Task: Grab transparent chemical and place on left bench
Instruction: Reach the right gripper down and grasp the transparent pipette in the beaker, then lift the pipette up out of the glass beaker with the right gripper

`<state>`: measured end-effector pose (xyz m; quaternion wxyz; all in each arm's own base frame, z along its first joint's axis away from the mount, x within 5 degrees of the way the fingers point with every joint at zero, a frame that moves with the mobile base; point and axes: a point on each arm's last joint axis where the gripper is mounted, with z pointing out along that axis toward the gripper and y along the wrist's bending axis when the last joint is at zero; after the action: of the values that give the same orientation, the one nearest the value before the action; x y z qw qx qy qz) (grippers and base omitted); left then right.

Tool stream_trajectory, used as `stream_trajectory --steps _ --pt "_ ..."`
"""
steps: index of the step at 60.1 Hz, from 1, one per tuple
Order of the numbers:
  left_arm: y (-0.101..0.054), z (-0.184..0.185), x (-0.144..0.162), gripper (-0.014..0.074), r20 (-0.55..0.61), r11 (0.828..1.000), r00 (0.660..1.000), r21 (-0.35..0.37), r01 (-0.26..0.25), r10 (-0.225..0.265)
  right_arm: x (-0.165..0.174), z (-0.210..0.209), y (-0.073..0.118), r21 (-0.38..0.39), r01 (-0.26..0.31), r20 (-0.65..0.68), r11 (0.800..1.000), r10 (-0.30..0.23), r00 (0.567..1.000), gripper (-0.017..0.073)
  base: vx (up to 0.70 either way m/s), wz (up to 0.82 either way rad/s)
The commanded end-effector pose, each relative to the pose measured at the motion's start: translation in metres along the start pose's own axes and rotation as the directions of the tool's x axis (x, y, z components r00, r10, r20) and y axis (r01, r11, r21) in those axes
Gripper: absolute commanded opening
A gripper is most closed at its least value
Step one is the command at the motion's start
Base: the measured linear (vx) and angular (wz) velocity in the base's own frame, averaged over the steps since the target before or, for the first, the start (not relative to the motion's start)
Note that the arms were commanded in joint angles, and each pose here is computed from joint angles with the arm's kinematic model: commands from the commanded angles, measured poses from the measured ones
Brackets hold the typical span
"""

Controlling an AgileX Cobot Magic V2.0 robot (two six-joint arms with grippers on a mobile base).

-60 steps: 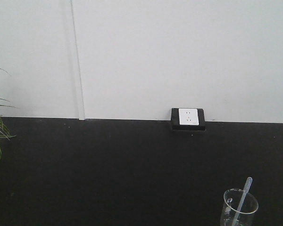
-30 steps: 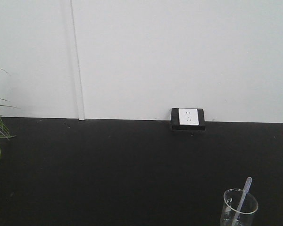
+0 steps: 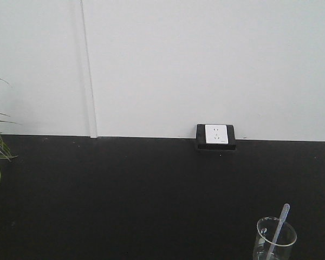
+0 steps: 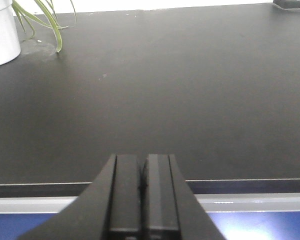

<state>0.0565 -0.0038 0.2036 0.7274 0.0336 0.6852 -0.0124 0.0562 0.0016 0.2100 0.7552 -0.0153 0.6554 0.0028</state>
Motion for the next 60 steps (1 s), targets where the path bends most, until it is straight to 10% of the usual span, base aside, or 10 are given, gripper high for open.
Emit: stream_trajectory --steps 1,37,60 --pt "0.000 -0.001 -0.003 -0.0003 0.081 1.000 0.997 -0.002 0.009 -0.009 -0.021 -0.001 0.000 0.004 0.011 0.142 1.000 -0.011 0.990 -0.0003 0.00 0.00" --pt "0.000 -0.001 -0.003 -0.0003 0.081 1.000 0.997 -0.002 0.009 -0.009 -0.066 0.154 -0.003 0.010 -0.036 -0.238 0.999 0.037 0.971 0.0031 0.00 0.00" --pt "0.000 -0.001 -0.003 -0.0003 0.081 1.000 0.997 -0.002 0.009 -0.009 -0.024 0.261 -0.005 0.083 -0.128 -0.412 0.988 0.151 0.898 0.0409 0.00 0.00"
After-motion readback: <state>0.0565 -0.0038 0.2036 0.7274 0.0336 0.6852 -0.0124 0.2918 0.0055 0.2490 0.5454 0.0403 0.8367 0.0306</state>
